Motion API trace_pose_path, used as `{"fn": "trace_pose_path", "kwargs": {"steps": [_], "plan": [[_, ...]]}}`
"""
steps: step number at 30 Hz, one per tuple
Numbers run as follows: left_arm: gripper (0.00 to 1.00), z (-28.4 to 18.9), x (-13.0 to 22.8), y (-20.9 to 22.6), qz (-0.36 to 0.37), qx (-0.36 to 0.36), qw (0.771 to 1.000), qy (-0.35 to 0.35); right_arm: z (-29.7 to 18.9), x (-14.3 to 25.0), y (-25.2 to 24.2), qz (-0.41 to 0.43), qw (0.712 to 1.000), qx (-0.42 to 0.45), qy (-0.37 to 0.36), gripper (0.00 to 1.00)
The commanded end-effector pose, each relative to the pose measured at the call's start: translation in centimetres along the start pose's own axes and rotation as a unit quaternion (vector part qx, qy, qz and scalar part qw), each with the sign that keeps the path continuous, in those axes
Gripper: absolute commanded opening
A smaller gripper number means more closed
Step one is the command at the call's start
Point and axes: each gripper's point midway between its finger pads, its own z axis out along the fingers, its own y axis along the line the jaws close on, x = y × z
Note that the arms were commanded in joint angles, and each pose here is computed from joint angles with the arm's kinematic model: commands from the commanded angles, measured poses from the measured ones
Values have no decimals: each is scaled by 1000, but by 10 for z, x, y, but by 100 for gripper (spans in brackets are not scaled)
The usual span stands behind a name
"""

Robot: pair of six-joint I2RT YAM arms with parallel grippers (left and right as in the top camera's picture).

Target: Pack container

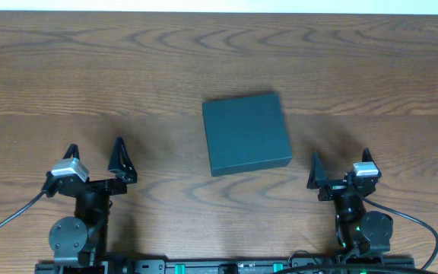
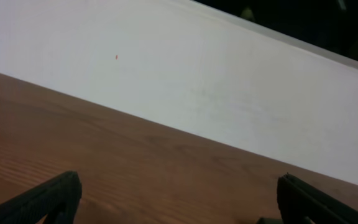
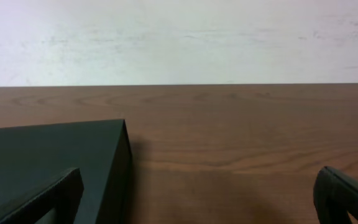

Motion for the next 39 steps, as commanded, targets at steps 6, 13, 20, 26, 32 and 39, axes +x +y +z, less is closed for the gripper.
{"fn": "trace_pose_path", "kwargs": {"steps": [6,13,20,26,32,39], "plan": [[98,2,23,9,2,2,1000,-17,0,1,3,6,1000,-5,0,99],[99,3,30,11,3,2,1000,-13,0,1,3,6,1000,-5,0,99],[99,3,39,14,3,-1,1000,-5,0,1,3,6,1000,-5,0,99],[99,1,46,16,4,-5,1000,7,0,1,3,6,1000,-5,0,99],[98,0,49,17,4,-6,1000,14,0,1,3,6,1000,-5,0,99],[99,-1,65,23,7,-19,999,45,0,1,3,6,1000,-5,0,99]]}}
